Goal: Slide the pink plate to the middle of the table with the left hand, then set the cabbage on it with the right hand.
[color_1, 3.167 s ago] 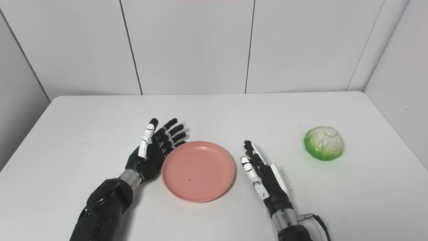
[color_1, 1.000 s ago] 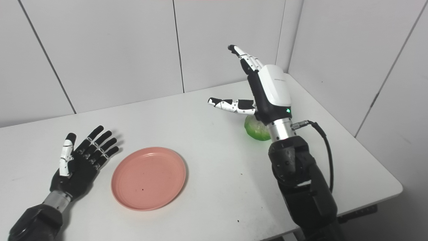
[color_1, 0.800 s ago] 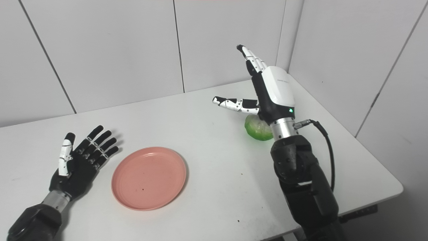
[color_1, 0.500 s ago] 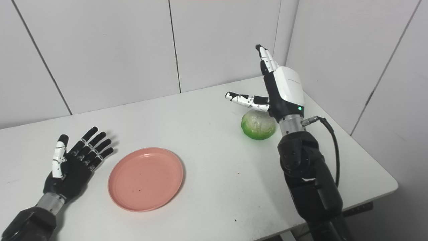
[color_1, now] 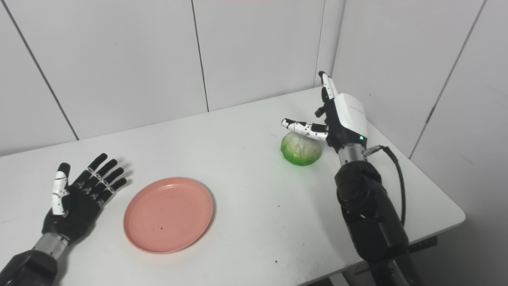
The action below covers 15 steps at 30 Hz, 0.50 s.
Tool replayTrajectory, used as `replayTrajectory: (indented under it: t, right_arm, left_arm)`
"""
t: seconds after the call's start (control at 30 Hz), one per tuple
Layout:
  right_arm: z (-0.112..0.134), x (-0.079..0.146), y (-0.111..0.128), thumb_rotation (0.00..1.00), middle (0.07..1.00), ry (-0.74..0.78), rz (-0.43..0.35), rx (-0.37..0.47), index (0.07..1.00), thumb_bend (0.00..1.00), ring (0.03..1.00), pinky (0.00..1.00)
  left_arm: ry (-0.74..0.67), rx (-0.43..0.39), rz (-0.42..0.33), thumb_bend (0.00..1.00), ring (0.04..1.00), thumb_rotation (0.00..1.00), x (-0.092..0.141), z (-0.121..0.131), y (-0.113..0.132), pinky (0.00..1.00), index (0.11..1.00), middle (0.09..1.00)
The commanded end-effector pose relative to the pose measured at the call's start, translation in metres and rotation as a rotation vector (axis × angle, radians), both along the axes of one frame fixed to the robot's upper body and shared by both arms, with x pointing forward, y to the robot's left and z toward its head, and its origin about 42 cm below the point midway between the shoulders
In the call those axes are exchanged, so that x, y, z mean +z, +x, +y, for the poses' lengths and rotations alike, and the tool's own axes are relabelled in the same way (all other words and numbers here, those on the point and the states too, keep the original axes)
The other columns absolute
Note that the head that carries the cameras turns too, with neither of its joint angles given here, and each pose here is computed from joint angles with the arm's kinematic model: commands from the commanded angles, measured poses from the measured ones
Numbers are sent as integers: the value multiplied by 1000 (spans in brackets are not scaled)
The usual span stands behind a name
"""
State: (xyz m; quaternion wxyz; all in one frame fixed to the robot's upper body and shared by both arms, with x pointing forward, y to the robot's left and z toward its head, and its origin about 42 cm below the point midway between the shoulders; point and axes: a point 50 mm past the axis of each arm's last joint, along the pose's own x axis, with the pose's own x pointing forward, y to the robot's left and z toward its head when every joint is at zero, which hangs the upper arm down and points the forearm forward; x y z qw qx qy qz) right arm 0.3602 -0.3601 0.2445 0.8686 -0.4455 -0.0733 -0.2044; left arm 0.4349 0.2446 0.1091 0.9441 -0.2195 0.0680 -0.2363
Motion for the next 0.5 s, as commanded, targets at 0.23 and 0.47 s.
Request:
replayTrajectory:
  t: [0.23, 0.47]
  right_arm:
    - [-16, 0, 4, 602, 946, -4, -69, -18, 968, 1000, 870, 736]
    - [-20, -14, 9, 600, 946, 35, -42, -17, 970, 1000, 851, 734]
  left_arm:
    - [61, 34, 167, 643, 847, 980, -38, 18, -21, 818, 857, 864]
    - [58, 29, 163, 643, 851, 980, -38, 20, -21, 829, 860, 867]
